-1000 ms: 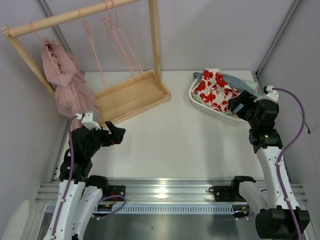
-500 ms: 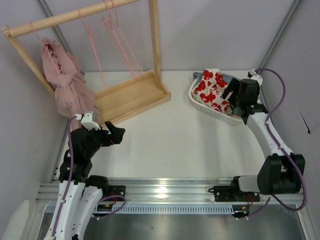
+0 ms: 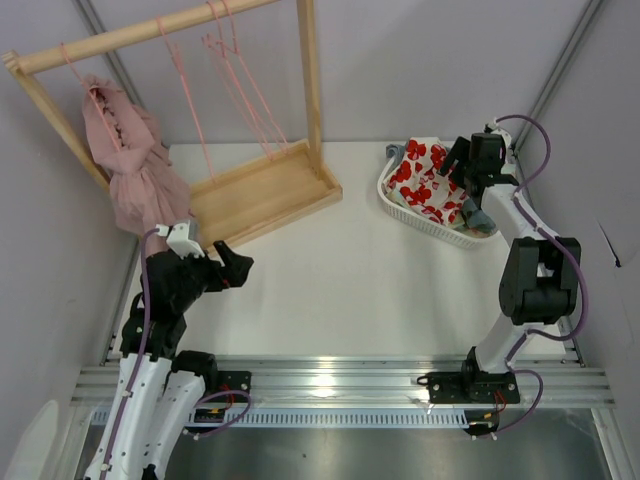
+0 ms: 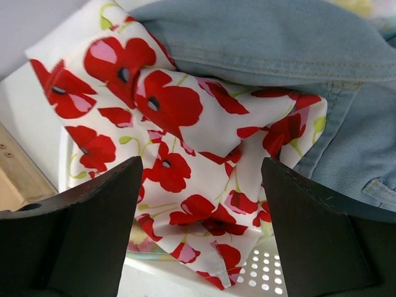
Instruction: Place the skirt on the hanger
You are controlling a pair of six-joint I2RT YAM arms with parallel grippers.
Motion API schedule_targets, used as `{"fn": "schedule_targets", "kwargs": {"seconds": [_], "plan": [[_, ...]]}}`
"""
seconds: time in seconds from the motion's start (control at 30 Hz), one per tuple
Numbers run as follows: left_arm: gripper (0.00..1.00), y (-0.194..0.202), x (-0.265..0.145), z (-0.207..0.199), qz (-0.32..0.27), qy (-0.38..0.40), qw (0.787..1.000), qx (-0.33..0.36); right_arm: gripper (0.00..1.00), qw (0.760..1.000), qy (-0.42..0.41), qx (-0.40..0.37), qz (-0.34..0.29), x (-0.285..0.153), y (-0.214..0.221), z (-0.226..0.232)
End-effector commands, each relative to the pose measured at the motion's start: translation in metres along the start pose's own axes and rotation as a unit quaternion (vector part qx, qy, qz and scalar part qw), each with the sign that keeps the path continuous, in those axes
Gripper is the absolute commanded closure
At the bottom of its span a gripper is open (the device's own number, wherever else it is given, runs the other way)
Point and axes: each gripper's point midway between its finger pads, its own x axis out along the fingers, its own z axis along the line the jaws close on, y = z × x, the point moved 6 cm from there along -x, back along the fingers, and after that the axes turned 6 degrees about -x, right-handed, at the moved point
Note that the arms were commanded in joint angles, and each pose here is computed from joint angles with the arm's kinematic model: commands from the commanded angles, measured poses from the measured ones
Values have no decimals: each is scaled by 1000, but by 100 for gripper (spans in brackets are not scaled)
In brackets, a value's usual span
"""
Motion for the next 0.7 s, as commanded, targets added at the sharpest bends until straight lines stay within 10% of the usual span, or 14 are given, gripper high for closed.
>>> {"fn": "schedule_targets", "kwargs": {"seconds": [0.0,0.53,0.67], "plan": [[1,-3,2,-4,-3,11,1000,-1,17,1000,17,14,-22,1,-20,-7],[1,-5,3,-1,-8,4,1000,-2,36,996,-69,36,-39,49,-11,14],[1,-5,3,-1,-9,4,1000,-2,73,996,-71,42,-45,50,-15,15]]}}
